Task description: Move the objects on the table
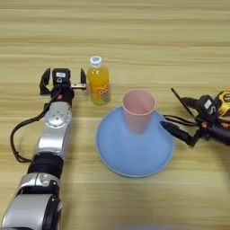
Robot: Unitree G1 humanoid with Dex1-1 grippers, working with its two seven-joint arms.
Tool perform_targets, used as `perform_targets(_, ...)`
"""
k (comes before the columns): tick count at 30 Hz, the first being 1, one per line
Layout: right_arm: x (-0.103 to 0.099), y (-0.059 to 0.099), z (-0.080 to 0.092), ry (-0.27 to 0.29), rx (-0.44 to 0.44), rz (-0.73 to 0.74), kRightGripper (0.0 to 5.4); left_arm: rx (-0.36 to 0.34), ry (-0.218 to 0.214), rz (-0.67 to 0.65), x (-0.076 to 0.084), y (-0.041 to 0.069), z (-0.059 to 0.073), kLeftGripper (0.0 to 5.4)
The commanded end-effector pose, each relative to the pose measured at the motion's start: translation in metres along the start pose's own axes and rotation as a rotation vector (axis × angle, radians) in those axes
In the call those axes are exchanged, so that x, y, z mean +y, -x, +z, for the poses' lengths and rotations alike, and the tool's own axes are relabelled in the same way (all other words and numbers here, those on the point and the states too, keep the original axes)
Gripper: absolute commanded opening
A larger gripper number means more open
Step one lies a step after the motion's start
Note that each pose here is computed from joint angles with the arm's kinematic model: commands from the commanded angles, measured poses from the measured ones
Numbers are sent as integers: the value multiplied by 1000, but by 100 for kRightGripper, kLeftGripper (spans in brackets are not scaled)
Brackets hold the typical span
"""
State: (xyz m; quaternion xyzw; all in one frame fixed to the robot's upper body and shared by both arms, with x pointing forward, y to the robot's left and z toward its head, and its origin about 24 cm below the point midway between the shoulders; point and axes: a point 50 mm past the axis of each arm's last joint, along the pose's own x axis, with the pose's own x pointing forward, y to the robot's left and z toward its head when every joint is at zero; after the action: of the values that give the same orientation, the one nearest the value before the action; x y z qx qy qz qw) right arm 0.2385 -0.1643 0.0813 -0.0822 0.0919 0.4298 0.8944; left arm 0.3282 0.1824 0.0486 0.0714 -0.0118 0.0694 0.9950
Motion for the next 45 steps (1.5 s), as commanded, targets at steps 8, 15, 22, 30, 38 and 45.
perform_targets(8, 15, -13, -1, 30, -19, 101, 536, -4, -14, -2, -2, -2, 2, 540)
perform_targets(15, 19, -32, -2, 47, -21, 124, 536, -3, -14, -3, -2, -2, 1, 540)
perform_targets(22, 17, -42, -2, 36, -22, 128, 536, -5, -13, -3, -2, -2, 2, 540)
perform_targets(30, 15, -56, -1, 10, -36, 119, 536, -5, -14, -2, -2, -1, 2, 540)
perform_targets(38, 15, -70, 0, -5, -54, 125, 536, -5, -13, -2, -2, -1, 2, 540)
perform_targets(45, 21, -78, -3, -27, -58, 145, 536, -5, -13, -2, -2, -1, 2, 540)
